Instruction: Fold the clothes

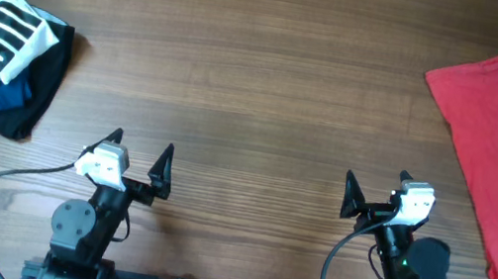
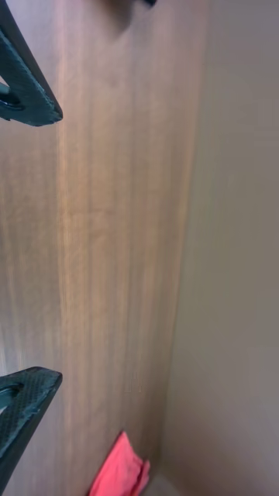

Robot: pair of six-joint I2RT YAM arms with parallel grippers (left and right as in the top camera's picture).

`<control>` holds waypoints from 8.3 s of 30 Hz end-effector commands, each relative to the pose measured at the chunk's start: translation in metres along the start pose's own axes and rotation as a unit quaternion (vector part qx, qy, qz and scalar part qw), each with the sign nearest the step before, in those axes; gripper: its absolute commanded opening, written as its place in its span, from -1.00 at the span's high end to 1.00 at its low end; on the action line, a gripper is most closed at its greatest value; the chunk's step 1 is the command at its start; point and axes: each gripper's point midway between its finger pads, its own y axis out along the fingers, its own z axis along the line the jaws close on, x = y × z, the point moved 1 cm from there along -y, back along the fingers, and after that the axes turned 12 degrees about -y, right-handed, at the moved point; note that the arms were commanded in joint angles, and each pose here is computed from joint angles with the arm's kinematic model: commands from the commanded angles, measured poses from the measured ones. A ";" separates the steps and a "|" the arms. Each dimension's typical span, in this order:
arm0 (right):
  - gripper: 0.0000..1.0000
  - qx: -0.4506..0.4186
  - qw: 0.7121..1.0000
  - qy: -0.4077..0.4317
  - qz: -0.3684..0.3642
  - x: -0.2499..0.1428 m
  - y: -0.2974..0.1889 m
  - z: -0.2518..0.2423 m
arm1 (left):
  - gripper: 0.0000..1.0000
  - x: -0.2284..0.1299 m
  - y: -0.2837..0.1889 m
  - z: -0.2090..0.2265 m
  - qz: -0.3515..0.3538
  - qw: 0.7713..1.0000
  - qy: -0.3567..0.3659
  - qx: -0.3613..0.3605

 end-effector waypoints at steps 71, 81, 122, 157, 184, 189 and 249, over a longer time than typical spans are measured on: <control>0.91 0.040 0.913 0.198 0.353 -0.086 0.137 -0.039 | -1.00 0.038 -0.001 -0.050 0.203 0.975 -0.089 0.004; 0.57 0.107 0.962 0.215 0.133 0.118 0.197 0.035 | -0.99 0.037 -0.001 -0.050 0.204 0.975 -0.089 0.004; -1.00 -0.172 0.873 0.233 0.393 0.041 0.026 -0.086 | -0.99 -0.204 0.001 -0.214 0.579 0.789 -0.158 -0.134; -1.00 -0.161 0.863 0.210 0.430 0.030 0.014 -0.082 | 0.92 0.087 0.136 0.075 0.107 0.946 -0.281 0.119; -1.00 -0.155 0.862 0.199 0.439 0.028 0.011 -0.081 | -0.74 -0.173 0.087 -0.111 0.577 0.777 -0.226 0.109; -1.00 -0.155 0.862 0.199 0.440 0.028 0.010 -0.080 | -0.70 -0.203 0.099 -0.107 0.557 0.786 -0.223 0.149; -0.99 -0.155 0.858 0.184 0.455 0.024 0.005 -0.081 | -0.61 -0.183 0.056 -0.003 0.512 0.769 -0.255 0.286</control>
